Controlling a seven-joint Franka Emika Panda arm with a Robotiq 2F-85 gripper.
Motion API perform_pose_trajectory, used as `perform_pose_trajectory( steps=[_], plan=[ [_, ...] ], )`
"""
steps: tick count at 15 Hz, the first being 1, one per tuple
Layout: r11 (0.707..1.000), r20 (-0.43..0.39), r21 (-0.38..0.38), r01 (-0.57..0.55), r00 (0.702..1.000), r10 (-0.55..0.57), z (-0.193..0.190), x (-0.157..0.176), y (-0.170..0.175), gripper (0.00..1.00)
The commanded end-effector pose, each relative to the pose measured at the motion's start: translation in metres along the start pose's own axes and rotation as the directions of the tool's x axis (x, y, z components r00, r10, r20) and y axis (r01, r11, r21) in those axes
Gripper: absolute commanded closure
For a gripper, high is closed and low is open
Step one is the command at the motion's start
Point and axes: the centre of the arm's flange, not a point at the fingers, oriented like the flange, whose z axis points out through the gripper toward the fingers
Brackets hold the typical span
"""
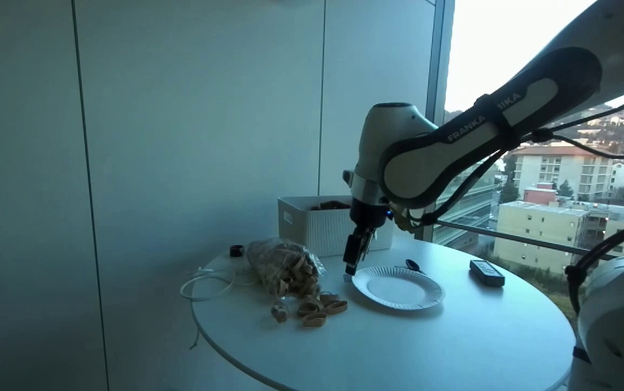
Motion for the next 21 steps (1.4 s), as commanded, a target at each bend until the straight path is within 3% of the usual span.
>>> perform_pose_trajectory(
  steps=[1,2,4,8,12,14,17,21],
  plan=[
    [0.989,0.086,-0.010,-0.150,0.985,0.150,-0.007,-0.026,0.046,0.00],
    [0.997,0.043,-0.018,-0.080,0.996,0.081,-0.002,-0.018,0.029,0.00],
    [0.992,0.083,-0.012,-0.123,0.989,0.124,0.002,-0.030,0.042,0.00],
    [0.991,0.089,-0.011,-0.132,0.987,0.133,0.003,-0.031,0.043,0.00],
    [0.973,0.055,-0.082,-0.216,0.974,0.221,-0.002,-0.021,0.070,0.00],
    [0.944,0.029,-0.136,-0.302,0.951,0.308,-0.006,-0.022,0.098,0.00],
    [0.875,0.008,-0.213,-0.435,0.895,0.447,-0.009,-0.031,0.143,0.00],
    [0.800,0.064,-0.265,-0.537,0.818,0.571,0.011,-0.052,0.187,0.00]
  ],
)
